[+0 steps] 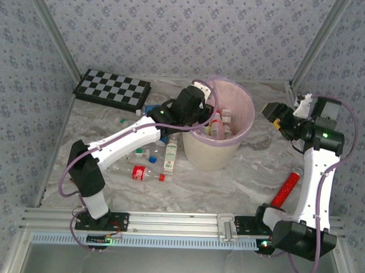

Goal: Put the plastic bottles in the bin

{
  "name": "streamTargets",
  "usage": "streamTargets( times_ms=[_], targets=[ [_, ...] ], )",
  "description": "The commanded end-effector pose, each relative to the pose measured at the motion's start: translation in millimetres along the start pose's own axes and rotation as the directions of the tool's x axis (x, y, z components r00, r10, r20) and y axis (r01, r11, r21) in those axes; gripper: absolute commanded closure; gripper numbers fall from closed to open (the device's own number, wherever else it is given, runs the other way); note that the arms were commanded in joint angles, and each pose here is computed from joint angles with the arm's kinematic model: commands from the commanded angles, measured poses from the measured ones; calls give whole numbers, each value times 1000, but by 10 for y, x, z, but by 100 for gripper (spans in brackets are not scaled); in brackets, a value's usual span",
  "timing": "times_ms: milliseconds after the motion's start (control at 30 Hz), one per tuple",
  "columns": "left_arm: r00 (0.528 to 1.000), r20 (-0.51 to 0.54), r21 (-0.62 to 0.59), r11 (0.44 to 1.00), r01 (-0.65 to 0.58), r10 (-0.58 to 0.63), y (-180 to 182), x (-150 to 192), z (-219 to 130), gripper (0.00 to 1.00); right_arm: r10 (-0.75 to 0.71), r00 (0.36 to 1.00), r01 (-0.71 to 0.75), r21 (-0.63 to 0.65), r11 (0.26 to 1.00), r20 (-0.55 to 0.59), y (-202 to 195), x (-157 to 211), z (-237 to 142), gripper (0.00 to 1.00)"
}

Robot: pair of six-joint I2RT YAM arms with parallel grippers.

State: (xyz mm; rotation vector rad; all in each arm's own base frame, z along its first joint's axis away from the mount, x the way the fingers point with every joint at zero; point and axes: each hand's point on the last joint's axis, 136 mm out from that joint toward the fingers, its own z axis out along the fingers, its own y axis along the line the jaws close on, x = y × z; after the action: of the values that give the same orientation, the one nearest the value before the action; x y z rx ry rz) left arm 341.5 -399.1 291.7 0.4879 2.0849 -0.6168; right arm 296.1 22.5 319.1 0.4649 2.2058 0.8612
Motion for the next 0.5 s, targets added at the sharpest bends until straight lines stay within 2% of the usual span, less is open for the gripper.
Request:
streamTargets(
  times_ms=[0,133,367,467],
  targets=[
    [998,63,-39,999,-17,19,78,-204,-294,99,-52,997,48,-64,997,-54,122,113,102,19],
    [992,120,-95,995,-28,40,213,-358,-575,88,-104,992,99,-71,992,-65,215,132,187,17],
    [978,205,-165,986,5,29,447,-528,-980,87,-148,986,146,-38,989,-70,232,141,263,17],
    [972,234,-173,984,35,6,541,-547,-1107,91,-155,986,154,-11,988,-61,199,122,246,17]
  ],
)
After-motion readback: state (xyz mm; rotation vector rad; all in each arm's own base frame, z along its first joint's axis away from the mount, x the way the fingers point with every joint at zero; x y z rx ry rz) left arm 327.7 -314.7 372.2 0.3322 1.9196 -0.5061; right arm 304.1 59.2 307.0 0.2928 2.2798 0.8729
